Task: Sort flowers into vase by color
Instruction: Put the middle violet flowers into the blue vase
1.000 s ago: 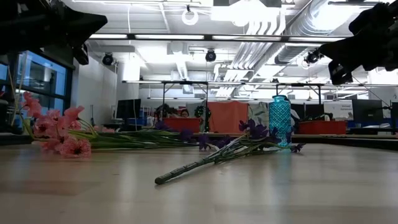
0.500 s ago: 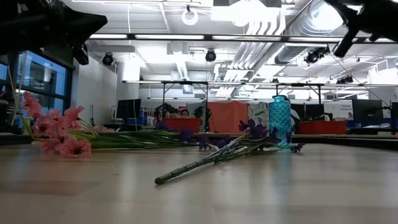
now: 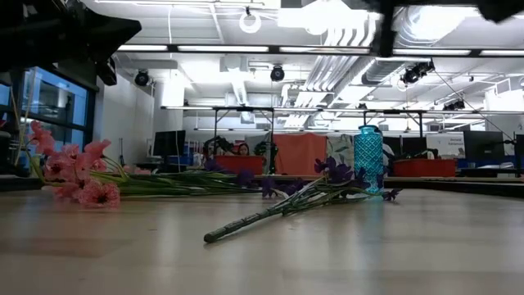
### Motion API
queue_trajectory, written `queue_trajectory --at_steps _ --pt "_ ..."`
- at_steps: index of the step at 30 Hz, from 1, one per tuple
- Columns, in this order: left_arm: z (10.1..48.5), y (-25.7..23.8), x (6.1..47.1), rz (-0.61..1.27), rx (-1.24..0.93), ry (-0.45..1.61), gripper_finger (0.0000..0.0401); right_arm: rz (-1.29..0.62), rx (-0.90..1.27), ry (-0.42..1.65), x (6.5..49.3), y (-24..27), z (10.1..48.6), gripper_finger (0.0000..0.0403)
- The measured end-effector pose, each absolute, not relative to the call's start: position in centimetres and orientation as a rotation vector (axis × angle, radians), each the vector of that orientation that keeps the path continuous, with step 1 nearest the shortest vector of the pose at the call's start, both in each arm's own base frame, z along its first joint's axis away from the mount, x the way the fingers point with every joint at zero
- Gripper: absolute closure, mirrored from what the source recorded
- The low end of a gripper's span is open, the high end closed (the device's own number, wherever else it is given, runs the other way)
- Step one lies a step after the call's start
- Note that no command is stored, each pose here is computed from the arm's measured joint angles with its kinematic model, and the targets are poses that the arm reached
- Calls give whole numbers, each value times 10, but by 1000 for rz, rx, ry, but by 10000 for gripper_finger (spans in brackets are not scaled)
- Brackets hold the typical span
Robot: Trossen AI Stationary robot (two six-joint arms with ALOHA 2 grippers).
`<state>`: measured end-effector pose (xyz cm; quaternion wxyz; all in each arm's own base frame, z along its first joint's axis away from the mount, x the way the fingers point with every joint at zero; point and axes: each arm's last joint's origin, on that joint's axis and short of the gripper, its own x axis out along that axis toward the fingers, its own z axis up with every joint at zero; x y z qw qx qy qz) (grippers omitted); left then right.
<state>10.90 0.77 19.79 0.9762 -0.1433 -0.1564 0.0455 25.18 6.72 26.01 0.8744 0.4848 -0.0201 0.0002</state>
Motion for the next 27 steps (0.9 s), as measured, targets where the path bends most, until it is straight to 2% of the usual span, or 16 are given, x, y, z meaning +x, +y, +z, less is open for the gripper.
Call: queue_trajectory --at_steps 5,11,15,20,23,27 --pt "198 8 109 91 -289 -315 400 106 1031 262 317 93 255 402" --pt "198 8 109 91 -289 -316 400 -36 1119 798 357 103 233 385" --pt "198 8 109 91 -289 -316 400 -131 1196 1005 377 111 217 329" --pt "198 8 109 91 -289 -315 400 -257 1236 1098 399 116 204 224" --pt "198 8 109 91 -289 -316 400 -426 1282 1159 405 111 191 172" --pt "198 8 109 92 -289 -316 400 -649 1290 1178 406 104 179 139"
